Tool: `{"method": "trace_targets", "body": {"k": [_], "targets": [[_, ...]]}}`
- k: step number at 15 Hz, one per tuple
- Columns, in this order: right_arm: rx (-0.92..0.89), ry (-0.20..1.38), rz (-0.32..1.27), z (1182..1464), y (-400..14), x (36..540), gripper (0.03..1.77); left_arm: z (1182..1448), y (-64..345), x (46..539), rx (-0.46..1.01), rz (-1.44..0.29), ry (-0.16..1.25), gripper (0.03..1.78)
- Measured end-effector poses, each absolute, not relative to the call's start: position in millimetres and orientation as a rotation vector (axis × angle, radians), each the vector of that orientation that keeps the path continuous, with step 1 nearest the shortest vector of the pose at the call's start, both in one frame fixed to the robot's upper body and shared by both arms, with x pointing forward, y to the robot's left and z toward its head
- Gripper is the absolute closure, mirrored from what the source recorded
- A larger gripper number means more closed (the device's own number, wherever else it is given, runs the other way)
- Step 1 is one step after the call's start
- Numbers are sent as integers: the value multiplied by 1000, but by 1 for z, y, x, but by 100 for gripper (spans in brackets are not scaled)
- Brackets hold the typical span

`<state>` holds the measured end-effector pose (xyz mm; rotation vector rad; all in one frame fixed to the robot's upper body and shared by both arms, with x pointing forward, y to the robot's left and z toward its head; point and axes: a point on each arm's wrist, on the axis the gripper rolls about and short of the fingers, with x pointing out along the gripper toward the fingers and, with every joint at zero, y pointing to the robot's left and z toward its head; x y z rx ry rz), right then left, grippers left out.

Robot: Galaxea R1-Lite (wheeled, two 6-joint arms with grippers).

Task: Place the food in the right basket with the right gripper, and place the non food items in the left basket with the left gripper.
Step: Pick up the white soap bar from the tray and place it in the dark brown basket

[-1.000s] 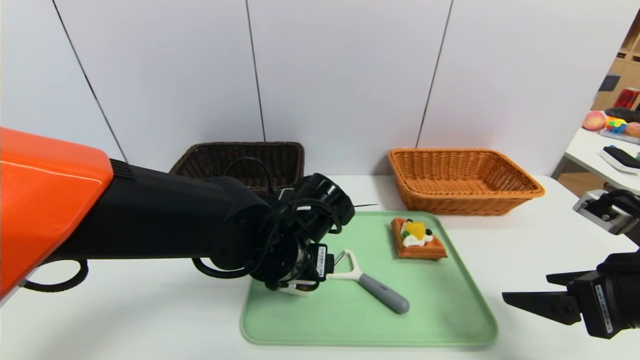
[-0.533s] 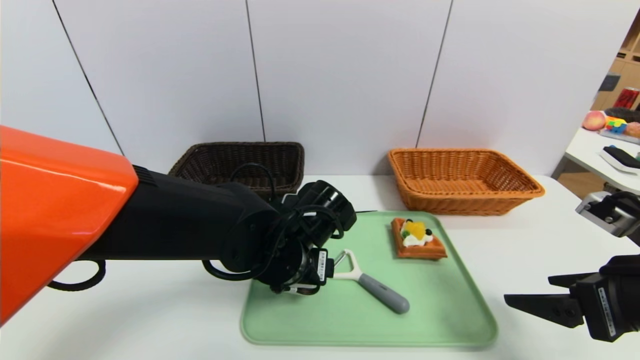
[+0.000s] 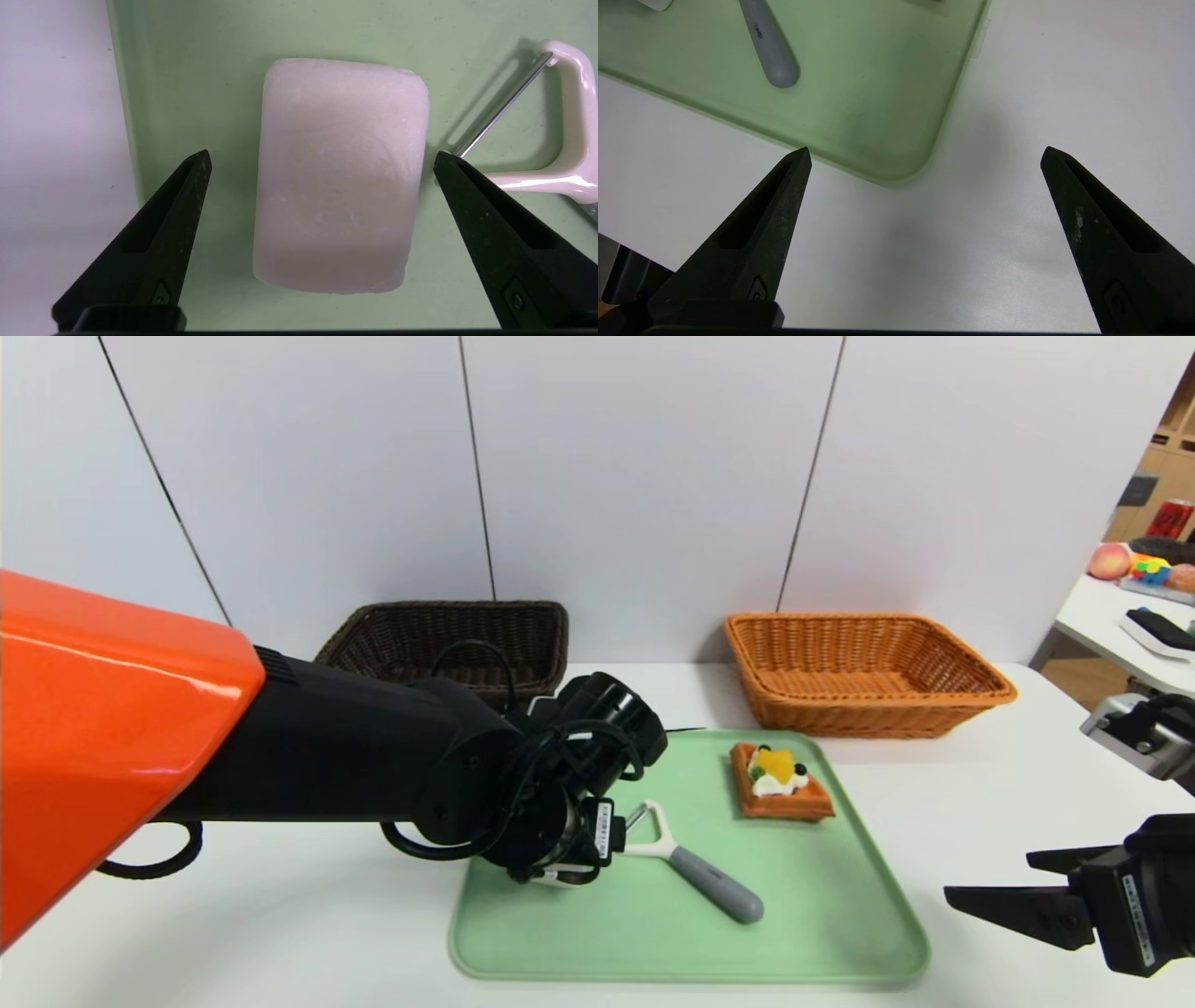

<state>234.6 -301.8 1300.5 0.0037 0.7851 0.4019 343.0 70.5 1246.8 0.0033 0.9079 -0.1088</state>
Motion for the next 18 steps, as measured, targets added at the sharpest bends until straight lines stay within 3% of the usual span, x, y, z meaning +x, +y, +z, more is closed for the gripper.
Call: {"method": "trace_targets", "body": {"k": [18], "targets": [[6,779,400,1300,-303,229,10,1243,70,344,36,-82,893,12]]}}
